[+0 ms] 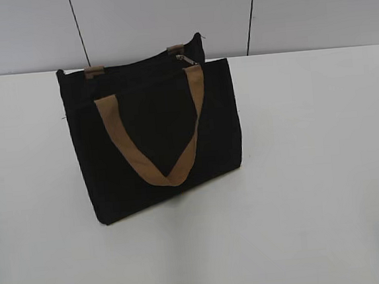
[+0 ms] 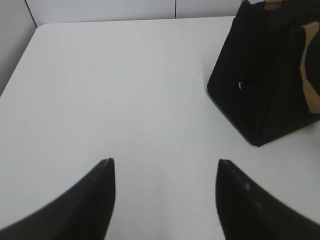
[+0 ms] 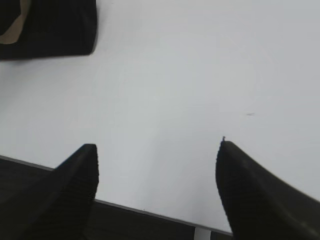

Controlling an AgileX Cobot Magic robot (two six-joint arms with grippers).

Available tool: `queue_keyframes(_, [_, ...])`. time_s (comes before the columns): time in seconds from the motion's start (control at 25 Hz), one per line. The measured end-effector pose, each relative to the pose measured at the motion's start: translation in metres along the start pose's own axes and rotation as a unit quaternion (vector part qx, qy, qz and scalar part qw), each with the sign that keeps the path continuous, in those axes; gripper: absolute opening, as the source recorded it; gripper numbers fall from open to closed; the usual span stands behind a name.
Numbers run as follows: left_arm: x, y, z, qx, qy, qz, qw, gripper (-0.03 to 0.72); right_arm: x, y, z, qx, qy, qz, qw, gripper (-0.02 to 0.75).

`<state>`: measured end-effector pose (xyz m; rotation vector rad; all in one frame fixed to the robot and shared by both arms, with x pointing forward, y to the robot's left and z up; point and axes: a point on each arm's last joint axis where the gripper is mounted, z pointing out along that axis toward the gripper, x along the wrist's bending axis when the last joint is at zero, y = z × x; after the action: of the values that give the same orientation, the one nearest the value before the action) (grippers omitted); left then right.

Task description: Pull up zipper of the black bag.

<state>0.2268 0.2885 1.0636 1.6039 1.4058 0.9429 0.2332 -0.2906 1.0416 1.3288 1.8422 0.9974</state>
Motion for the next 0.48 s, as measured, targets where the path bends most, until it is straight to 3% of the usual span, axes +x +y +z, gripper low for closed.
queue_keyframes(0.24, [0.0001, 0.0, -0.0001, 0.0, -0.003, 0.001, 1.0, 0.468, 0.0002, 0.0004, 0.0007, 0.003, -0.033, 0.019, 0.999, 0.557])
queue_keyframes(0.48, [0.0001, 0.0, -0.0001, 0.0, -0.003, 0.001, 1.0, 0.452, 0.0002, 0.0004, 0.0007, 0.003, -0.035, 0.021, 0.999, 0.557])
